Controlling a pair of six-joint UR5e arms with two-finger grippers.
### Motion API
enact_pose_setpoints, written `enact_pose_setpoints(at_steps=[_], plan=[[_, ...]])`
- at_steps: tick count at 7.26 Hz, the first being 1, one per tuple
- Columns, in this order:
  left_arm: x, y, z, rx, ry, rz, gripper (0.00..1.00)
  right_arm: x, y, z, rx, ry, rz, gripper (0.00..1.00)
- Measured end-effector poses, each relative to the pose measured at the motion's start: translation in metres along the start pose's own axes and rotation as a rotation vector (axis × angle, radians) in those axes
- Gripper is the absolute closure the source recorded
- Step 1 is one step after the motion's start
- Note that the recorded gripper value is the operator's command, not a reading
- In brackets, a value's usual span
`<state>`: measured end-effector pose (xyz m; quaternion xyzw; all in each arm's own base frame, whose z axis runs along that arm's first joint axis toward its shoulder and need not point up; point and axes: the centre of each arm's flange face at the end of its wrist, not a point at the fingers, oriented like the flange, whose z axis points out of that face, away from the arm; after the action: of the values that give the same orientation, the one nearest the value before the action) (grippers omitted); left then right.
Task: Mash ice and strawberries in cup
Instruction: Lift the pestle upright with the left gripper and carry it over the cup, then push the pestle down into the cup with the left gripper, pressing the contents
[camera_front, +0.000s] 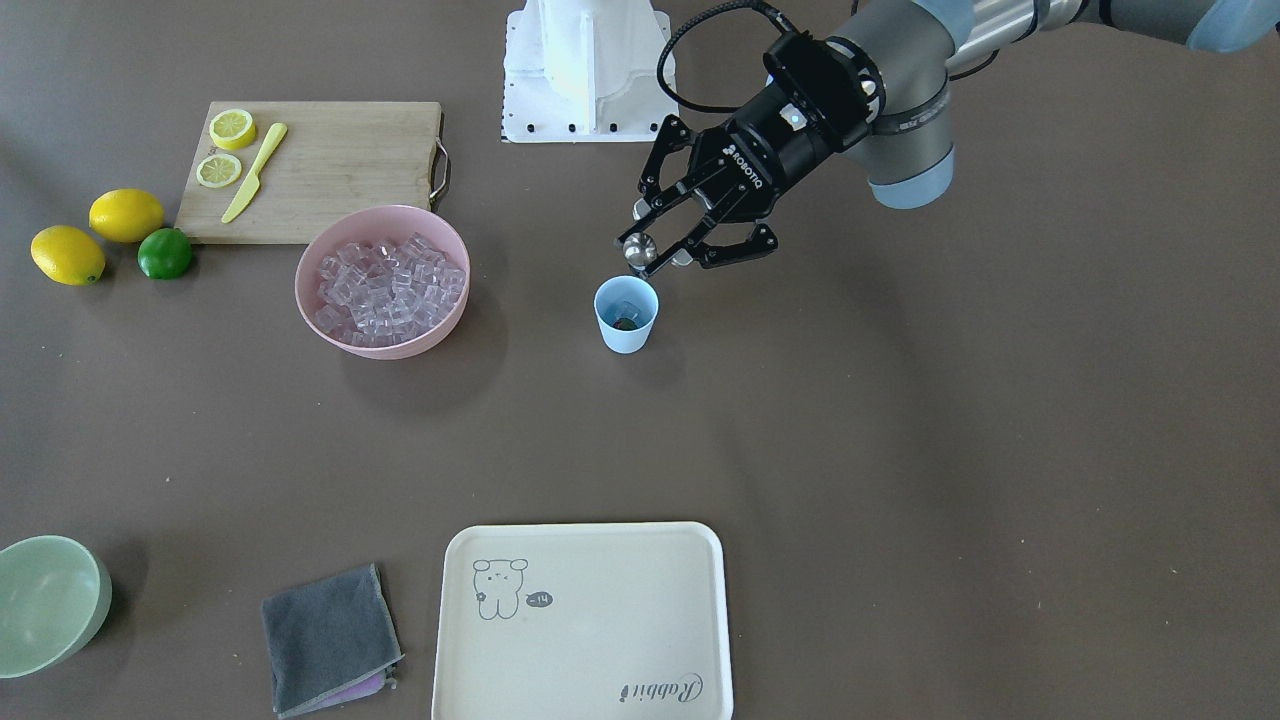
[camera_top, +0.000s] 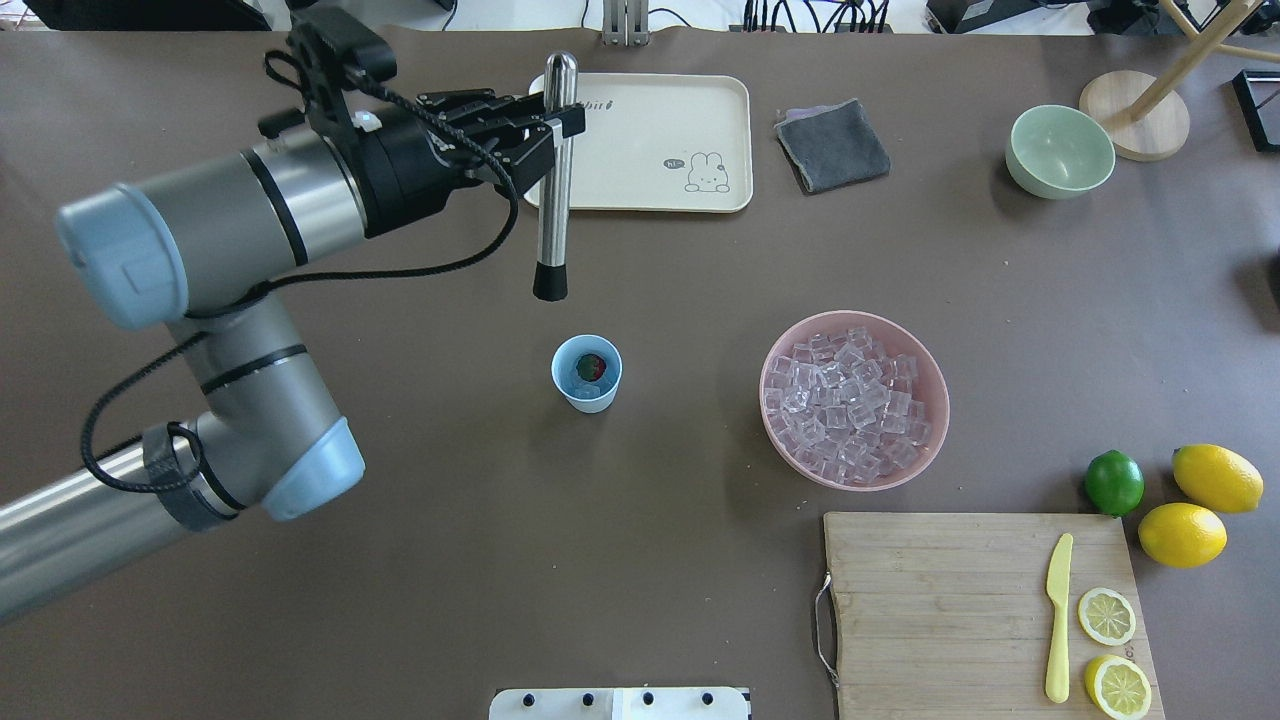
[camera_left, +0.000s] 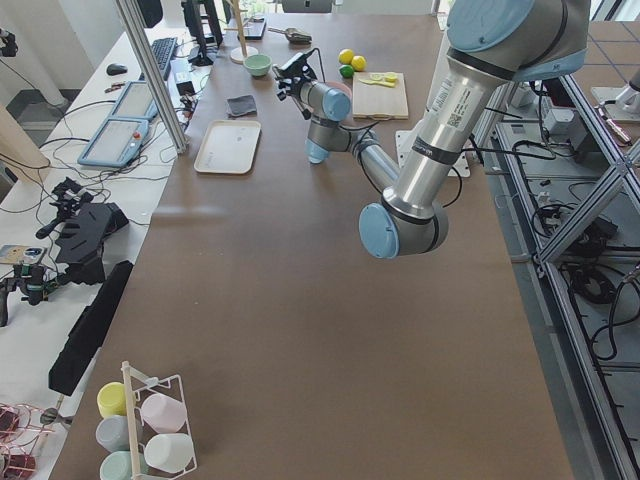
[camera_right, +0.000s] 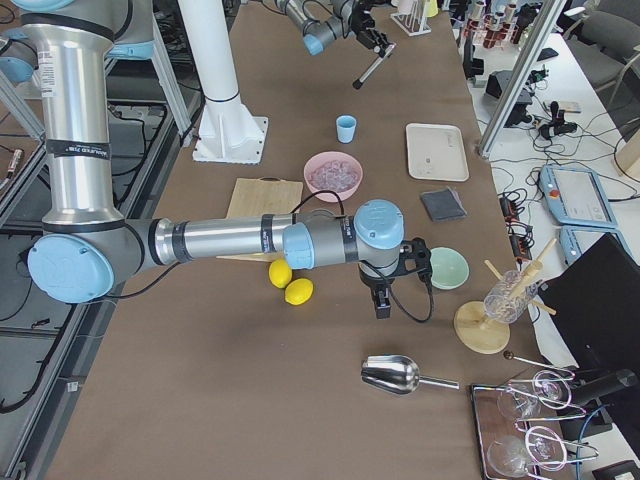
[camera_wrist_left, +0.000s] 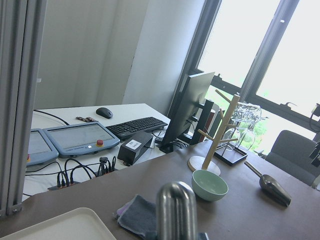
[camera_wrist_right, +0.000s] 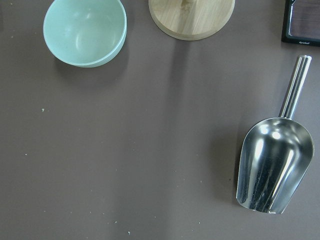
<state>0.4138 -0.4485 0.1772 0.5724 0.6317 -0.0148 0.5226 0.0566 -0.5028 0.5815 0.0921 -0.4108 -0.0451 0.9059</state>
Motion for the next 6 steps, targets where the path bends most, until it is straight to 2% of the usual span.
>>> enact_pose_setpoints(at_steps=[1,2,4,6], plan=[[-0.003,0.023,0.0,0.055,0.007,-0.018,1.0,-0.001,0.0,-0.001,0.001,0.0,-0.002,0.0],[-0.011,0.038,-0.001,0.082,0.014,-0.01,1.0,-0.001,0.0,-0.001,0.002,0.001,-0.002,0.0],[-0.028,0.067,0.001,0.073,-0.007,0.075,1.0,-0.001,0.0,-0.001,0.001,0.003,-0.004,0.0],[-0.031,0.088,0.003,0.044,-0.02,0.101,1.0,-0.002,-0.001,-0.001,0.003,0.003,-0.006,0.0]])
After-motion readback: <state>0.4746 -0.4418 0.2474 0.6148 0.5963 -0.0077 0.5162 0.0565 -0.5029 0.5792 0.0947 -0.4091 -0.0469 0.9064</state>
